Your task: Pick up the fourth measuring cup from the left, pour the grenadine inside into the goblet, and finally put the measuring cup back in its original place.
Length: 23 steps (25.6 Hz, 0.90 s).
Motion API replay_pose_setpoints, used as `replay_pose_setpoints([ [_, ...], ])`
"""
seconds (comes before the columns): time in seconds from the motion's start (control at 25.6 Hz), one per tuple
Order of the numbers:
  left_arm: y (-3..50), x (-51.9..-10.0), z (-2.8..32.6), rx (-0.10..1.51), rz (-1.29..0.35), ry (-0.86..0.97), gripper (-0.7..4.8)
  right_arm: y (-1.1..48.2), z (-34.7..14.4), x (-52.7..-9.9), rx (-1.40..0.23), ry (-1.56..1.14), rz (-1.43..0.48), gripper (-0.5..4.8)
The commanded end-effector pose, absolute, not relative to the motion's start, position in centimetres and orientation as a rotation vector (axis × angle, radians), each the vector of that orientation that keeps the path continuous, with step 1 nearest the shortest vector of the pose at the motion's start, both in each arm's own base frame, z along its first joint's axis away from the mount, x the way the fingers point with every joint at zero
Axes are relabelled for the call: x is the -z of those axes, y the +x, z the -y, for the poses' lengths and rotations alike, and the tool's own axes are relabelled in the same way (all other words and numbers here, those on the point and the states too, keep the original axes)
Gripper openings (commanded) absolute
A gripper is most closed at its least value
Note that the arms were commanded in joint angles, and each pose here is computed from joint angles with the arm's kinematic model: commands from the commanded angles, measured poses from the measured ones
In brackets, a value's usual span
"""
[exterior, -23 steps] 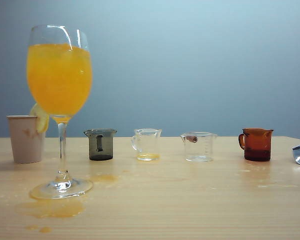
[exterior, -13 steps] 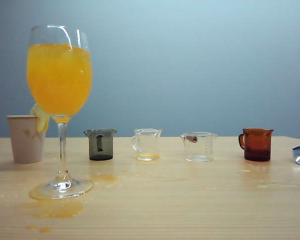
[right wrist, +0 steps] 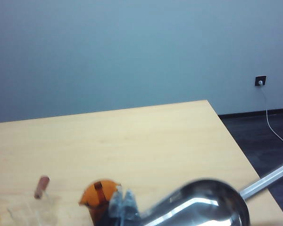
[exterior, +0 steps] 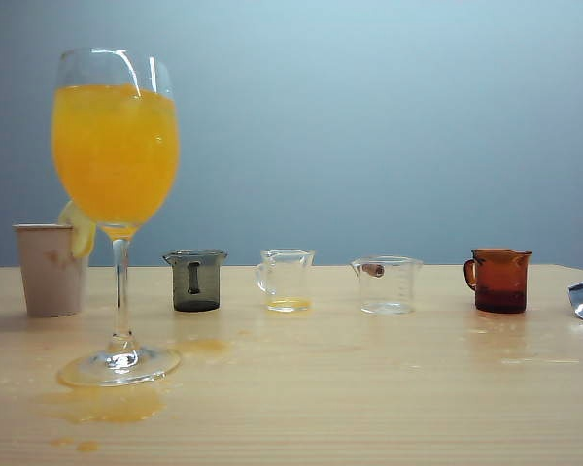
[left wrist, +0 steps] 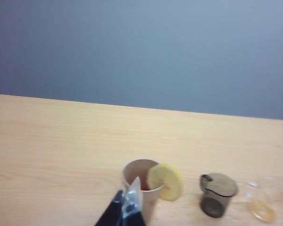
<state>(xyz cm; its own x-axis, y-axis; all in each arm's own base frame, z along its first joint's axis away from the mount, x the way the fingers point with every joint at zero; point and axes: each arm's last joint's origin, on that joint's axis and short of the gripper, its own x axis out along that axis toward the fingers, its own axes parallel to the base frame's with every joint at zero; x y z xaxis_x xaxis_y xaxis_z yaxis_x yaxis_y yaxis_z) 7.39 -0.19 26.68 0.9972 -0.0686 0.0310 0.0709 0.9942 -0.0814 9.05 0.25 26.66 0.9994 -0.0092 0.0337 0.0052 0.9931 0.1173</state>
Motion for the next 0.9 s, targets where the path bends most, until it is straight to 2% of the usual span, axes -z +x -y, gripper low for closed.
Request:
replay_pose_setpoints([
  [0.04,7.7,-29.1,0.4,0.129,0.028,-0.084,-0.04,10.3,-0.4,-28.5,-0.014,0.122,0.050,-0.07],
  [0.27,9.5,-35.6,0.8,0.258,0.025,-0.082,-0.04,13.7,-0.6,-29.5,-0.047,0.132,0.015,-0.07],
  [0.51,12.2,-39.4,2.4,0.422,-0.036,-0.080,-0.04,16.9,-0.9,-26.9,-0.065,0.130,-0.052,-0.07],
  [0.62,14.2,-39.7,5.2,0.510,-0.087,-0.070,-0.05,18.4,-2.0,-23.7,-0.084,0.123,-0.104,-0.07],
  [0.9,15.5,-38.5,8.6,0.661,-0.142,0.051,-0.05,21.0,-3.5,-19.9,-0.139,0.061,-0.185,-0.06],
])
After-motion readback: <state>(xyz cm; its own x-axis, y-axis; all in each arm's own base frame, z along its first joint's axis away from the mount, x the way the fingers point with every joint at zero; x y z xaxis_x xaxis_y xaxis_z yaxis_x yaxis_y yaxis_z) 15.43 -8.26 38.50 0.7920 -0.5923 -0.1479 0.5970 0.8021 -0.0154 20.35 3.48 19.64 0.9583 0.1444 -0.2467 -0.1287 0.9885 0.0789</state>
